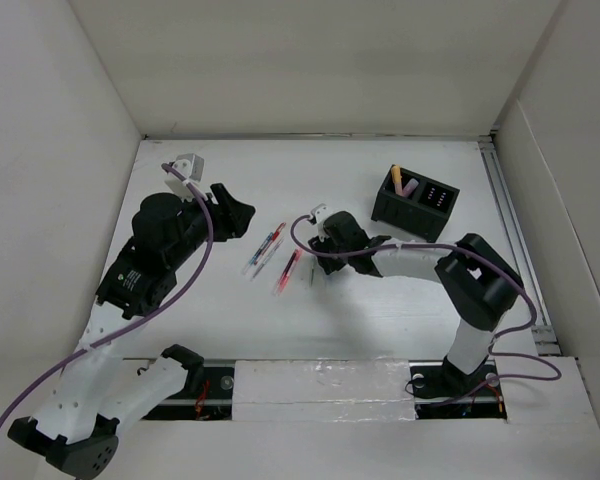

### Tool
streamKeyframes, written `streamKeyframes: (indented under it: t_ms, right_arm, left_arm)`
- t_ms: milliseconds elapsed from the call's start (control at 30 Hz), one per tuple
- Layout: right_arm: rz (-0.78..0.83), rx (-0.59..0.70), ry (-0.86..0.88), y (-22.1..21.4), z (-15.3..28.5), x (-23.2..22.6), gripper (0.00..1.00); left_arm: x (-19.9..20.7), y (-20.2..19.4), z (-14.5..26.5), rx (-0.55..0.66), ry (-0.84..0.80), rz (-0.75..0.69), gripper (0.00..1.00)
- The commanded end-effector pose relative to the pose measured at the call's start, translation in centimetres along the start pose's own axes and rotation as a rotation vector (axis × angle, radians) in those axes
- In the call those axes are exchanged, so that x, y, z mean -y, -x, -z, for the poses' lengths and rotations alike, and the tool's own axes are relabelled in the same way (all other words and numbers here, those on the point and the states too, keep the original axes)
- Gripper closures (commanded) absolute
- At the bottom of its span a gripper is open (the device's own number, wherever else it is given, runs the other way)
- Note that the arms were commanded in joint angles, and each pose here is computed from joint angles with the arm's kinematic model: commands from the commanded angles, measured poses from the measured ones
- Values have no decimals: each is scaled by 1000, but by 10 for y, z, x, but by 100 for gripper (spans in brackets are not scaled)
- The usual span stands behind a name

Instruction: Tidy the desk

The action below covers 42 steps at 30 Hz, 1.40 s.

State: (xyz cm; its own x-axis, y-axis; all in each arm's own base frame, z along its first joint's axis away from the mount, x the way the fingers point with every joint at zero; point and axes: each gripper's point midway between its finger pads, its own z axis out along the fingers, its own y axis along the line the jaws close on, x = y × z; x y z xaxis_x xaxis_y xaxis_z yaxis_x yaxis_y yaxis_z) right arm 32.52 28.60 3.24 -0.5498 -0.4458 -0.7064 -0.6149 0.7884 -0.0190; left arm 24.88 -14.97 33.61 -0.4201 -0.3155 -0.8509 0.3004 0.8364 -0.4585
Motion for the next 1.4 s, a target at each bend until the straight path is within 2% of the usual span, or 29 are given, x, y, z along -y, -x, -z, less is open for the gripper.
streamKeyframes:
  t_ms: [0,67,100,133,167,200,300,400,467,567,600,700,767,967,1367]
  right_arm:
    - [-47,52,-28,21,-6,6,50]
    - [-67,25,-43,11,-9,11,57]
    - [-84,25,-50,10,-9,15,66]
    - [-99,17,-51,4,-8,18,71]
    - [-104,20,-49,3,-6,17,79]
    - [-108,43,-49,11,0,18,92]
    - [-90,143,-62,45,25,30,99]
    - [-85,289,-96,98,58,55,100]
    - [-54,449,-124,148,101,86,100]
    - [-50,566,-154,182,130,124,100]
    - [-45,635,-173,198,145,150,100]
    - [-27,717,-154,220,152,183,100]
    - [-19,764,-136,225,145,211,100]
    - [-56,837,-87,227,133,246,100]
    - [-147,806,-87,166,109,255,98]
  left_arm:
    - [-1,5,5,23,3,-25,50]
    - [0,7,5,27,3,-28,50]
    - [0,7,5,27,3,-30,50]
    - [0,7,5,26,2,-33,50]
    - [0,7,4,23,4,-31,50]
    - [0,6,2,20,4,-33,50]
    - [0,5,-1,18,1,-33,50]
    - [1,3,-6,11,-11,-28,50]
    - [3,1,-9,5,-18,-28,50]
    - [4,1,-14,-3,-24,-28,50]
    - [4,1,-15,-5,-25,-30,50]
    - [4,2,-19,-6,-23,-39,50]
    - [4,3,-23,-8,-18,-40,50]
    - [6,5,-32,-23,-17,-44,50]
    - [6,2,-44,-40,-19,-44,50]
